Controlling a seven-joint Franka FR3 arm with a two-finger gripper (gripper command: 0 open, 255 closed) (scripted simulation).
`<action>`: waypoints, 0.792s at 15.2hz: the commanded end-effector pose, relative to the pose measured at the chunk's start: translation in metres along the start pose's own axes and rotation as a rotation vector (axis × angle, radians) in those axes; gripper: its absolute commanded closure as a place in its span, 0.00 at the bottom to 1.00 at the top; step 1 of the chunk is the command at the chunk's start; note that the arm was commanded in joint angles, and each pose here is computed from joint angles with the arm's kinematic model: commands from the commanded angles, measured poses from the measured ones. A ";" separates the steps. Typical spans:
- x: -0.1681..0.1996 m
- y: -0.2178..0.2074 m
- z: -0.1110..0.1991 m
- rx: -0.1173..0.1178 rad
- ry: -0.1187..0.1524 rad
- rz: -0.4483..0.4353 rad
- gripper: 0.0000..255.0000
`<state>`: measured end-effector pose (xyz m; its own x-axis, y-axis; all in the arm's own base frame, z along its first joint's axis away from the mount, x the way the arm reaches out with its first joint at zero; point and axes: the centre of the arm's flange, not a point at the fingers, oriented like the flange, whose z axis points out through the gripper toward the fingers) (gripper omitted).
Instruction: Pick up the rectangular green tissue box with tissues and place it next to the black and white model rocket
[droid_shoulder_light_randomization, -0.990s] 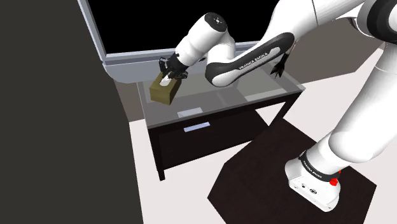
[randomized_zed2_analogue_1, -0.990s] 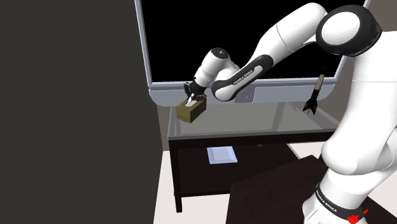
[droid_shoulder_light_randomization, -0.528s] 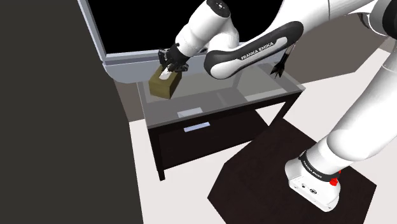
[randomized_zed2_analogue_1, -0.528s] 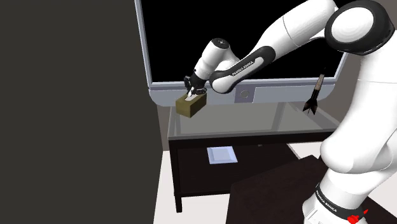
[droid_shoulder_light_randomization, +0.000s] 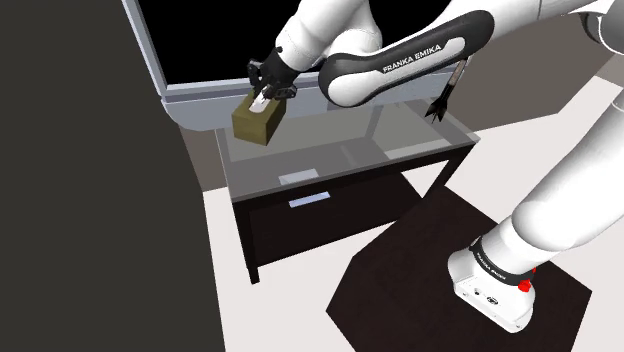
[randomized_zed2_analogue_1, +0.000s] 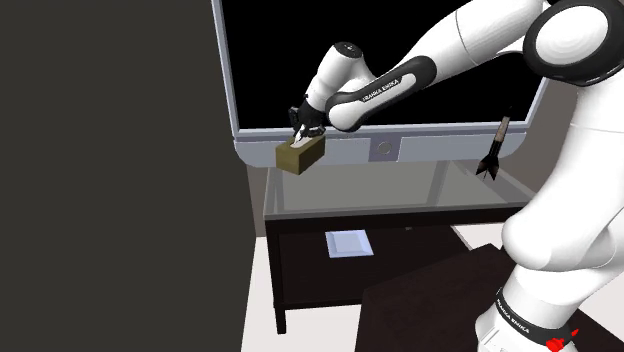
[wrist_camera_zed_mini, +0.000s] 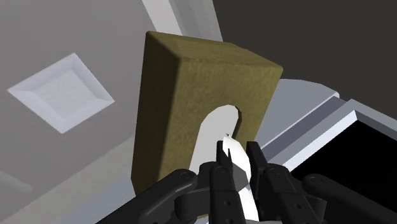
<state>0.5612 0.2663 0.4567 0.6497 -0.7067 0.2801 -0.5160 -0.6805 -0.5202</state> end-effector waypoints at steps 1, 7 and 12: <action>0.002 -0.006 -0.010 0.000 -0.001 0.000 1.00; 0.011 -0.023 -0.036 0.000 -0.001 0.000 1.00; 0.019 -0.036 -0.057 0.000 -0.001 0.000 1.00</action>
<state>0.5604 0.2665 0.5210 0.6498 -0.7066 0.2801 -0.5158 -0.6806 -0.5203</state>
